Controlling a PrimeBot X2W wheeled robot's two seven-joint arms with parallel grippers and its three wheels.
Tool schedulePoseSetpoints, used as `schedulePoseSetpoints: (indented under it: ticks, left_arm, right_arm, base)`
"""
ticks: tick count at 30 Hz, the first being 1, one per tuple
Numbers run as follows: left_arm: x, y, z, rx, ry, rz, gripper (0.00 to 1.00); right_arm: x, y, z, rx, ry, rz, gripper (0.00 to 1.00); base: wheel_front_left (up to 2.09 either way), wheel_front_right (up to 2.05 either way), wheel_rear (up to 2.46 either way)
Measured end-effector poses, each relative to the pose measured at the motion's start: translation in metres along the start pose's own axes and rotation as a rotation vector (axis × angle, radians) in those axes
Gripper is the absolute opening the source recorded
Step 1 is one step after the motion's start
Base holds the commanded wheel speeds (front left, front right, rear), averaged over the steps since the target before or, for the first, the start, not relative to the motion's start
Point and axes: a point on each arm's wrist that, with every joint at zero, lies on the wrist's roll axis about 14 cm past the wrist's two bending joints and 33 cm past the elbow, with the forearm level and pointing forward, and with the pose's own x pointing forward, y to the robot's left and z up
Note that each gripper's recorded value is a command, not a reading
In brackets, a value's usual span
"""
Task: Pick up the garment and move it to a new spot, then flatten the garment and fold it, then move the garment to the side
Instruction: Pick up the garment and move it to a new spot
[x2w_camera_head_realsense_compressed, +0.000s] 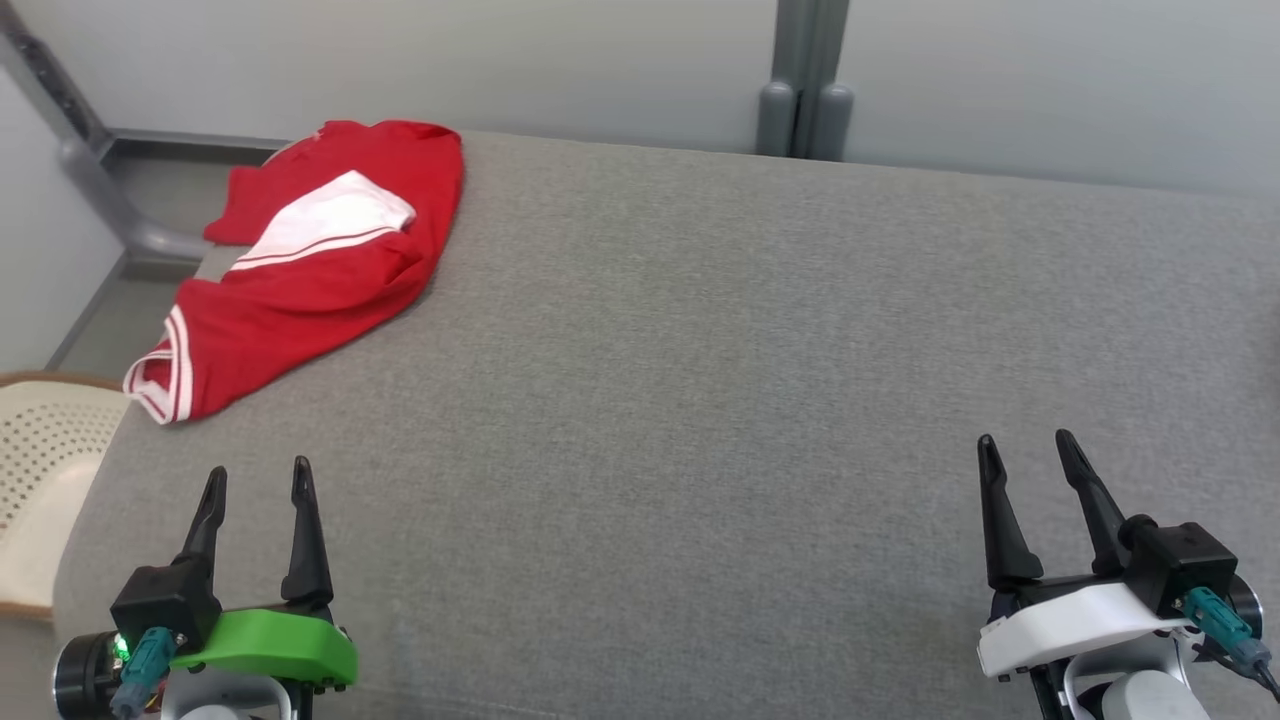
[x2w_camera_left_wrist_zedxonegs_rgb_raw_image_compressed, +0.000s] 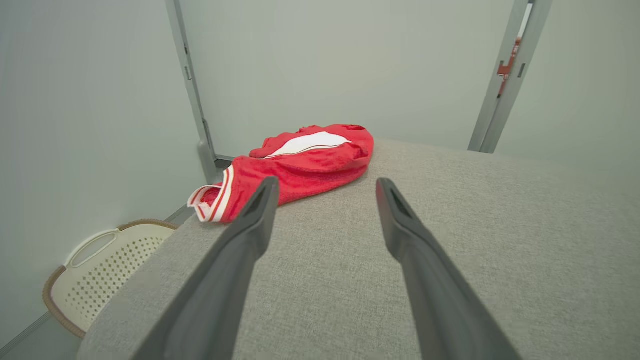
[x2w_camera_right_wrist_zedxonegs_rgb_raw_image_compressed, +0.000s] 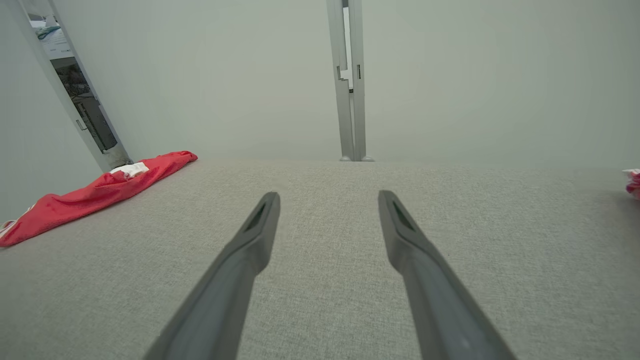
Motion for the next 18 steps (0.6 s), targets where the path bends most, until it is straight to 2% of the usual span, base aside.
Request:
schedulePoseSetpoints:
  ticks: [9, 18]
  left_arm:
    - [-0.031, 0.054, 0.006, 0.015, -0.007, 0.162, 1.00]
    - [-0.066, 0.095, 0.007, 0.016, -0.005, 0.305, 1.00]
  right_arm:
    - [0.026, 0.048, -0.017, 0.023, 0.039, 0.151, 1.00]
    - [0.041, 0.093, -0.030, 0.042, 0.069, 0.283, 1.00]
  base:
    - [0.00, 0.00, 0.00]
    - [0.00, 0.00, 0.00]
